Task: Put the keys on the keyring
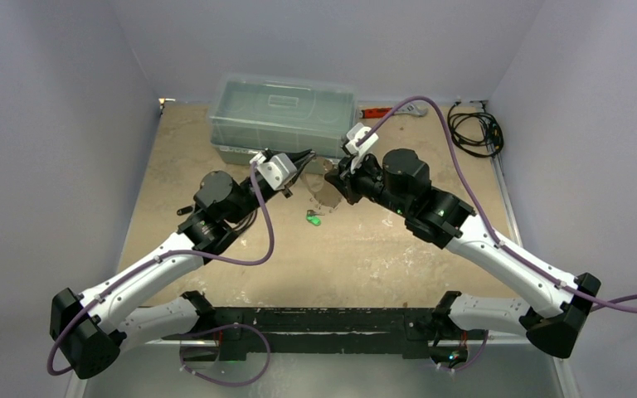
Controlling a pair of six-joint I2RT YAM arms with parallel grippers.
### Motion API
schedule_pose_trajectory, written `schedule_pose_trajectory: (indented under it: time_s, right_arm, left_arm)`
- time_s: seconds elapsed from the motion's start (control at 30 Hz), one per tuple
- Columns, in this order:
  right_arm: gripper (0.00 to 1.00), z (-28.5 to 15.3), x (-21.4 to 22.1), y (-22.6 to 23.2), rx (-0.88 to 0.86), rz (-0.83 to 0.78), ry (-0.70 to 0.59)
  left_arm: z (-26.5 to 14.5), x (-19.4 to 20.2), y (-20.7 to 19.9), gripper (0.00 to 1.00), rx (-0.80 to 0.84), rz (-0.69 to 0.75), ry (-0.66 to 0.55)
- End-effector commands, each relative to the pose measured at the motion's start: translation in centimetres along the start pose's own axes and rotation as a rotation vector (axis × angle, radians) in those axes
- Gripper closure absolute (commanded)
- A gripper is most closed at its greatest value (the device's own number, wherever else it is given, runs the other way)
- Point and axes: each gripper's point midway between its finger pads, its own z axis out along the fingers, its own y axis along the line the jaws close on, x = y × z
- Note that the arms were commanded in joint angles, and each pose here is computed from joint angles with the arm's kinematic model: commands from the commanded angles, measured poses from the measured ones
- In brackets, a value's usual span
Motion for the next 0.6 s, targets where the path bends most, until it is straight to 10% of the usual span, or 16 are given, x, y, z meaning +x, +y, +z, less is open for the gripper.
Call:
schedule_pose_trajectory:
  time_s: [0.0,0.57]
  right_arm:
    - [1.00,-0.9,-7.0,3.1,-0.121,0.051,-0.182]
    - [1.00,2.4,-7.4,3.5,-0.033,0.162,-0.144]
  left_arm:
    - [0.4,2.7,1.1,1.00,-0.081,0.006,0.091]
    - [0.1,4.3,2.2,1.00,-0.192,0.063,0.159]
